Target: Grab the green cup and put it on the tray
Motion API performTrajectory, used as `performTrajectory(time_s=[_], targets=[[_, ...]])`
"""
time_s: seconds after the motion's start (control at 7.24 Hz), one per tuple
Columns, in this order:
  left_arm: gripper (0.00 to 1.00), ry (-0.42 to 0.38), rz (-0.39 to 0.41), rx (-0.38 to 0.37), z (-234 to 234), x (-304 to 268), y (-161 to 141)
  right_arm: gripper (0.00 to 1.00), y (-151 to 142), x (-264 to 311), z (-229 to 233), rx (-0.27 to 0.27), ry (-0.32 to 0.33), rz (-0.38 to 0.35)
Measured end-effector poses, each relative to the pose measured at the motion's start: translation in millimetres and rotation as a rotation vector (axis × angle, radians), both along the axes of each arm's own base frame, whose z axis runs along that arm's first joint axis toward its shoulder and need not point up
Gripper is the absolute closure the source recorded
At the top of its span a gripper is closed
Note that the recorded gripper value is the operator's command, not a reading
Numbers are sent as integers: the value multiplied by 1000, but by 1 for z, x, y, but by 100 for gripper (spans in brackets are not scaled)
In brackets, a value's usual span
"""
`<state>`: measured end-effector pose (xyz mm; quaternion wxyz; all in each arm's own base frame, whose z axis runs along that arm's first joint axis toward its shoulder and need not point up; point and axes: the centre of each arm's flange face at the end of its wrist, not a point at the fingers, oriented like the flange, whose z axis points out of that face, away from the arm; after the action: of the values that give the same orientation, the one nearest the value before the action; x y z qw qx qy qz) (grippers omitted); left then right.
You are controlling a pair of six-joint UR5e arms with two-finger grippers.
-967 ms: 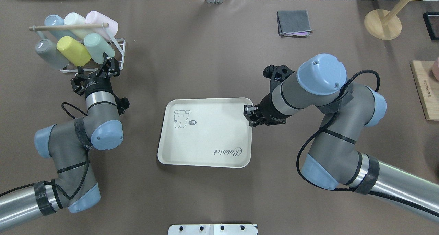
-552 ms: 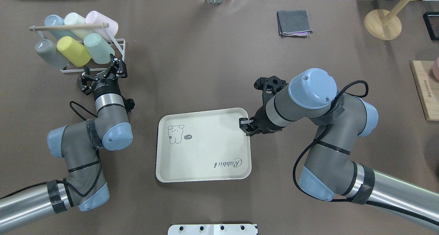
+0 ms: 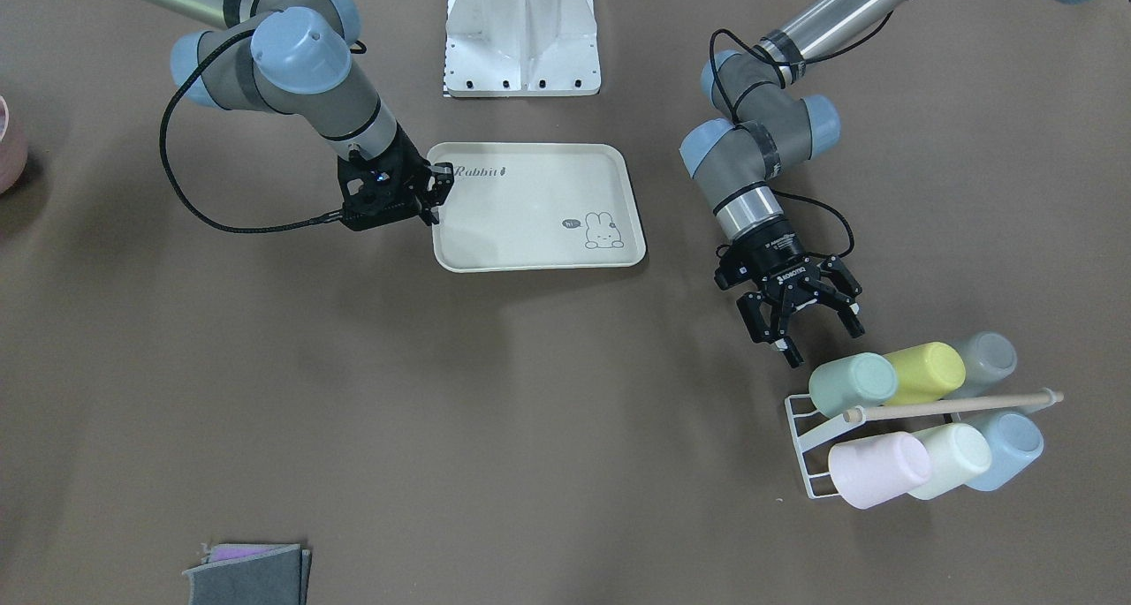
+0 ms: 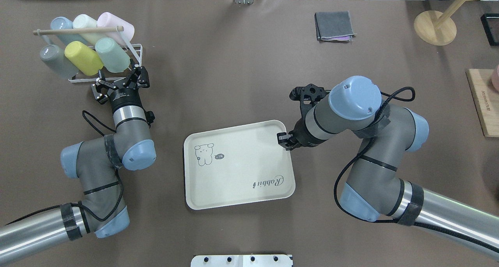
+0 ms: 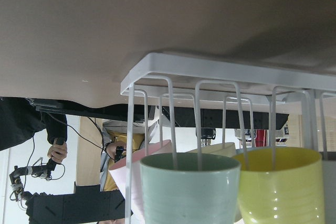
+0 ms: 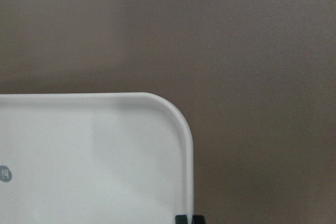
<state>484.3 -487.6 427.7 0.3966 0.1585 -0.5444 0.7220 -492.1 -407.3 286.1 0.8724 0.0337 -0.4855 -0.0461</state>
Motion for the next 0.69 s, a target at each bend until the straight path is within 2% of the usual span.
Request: performTrajectory(time_s=[0.69], targets=[[1, 1, -21, 8, 10, -1, -13, 100, -5, -10, 19, -29, 37, 5]])
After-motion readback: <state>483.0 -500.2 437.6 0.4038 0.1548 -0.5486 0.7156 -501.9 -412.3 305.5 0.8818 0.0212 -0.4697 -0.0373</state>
